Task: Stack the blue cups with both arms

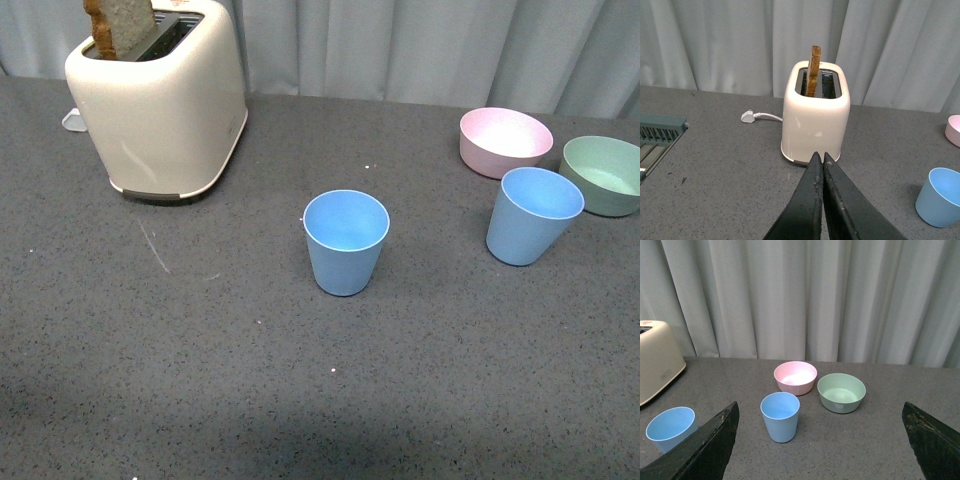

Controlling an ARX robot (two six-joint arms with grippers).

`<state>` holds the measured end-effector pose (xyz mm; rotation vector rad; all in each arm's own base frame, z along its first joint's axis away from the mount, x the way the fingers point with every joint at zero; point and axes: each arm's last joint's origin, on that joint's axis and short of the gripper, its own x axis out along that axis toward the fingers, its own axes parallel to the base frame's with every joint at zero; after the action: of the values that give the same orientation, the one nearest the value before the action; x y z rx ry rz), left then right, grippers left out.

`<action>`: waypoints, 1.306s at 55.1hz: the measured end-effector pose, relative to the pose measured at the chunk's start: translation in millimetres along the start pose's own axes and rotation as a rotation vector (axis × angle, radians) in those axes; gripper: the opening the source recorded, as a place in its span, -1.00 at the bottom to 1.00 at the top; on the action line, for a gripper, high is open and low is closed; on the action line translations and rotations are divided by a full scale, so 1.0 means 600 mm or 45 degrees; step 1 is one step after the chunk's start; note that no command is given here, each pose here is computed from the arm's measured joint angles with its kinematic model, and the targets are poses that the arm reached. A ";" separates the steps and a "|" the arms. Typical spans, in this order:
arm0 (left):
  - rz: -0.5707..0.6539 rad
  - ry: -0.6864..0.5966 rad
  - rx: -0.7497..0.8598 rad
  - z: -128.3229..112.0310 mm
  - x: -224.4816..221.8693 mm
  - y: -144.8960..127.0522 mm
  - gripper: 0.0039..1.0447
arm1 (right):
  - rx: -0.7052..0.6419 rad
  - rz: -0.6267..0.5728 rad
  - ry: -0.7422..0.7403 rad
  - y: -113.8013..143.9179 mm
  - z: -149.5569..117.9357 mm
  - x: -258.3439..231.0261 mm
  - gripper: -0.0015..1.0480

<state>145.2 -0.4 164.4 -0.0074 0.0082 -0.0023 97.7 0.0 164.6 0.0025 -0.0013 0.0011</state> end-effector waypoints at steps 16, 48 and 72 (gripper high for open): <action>0.000 -0.025 0.000 0.010 -0.021 0.000 -0.93 | 0.000 0.000 0.000 0.000 0.000 0.000 0.81; -0.001 -0.040 0.000 0.014 -0.054 0.000 -0.93 | 0.000 0.000 0.000 0.000 0.000 0.000 0.81; -0.001 -0.031 0.000 0.008 -0.081 0.000 -0.93 | 0.000 0.000 0.000 0.000 0.000 0.000 0.81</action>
<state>96.9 -0.3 169.9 -0.0075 -0.0162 -0.0031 97.7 0.0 164.6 0.0025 -0.0013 0.0015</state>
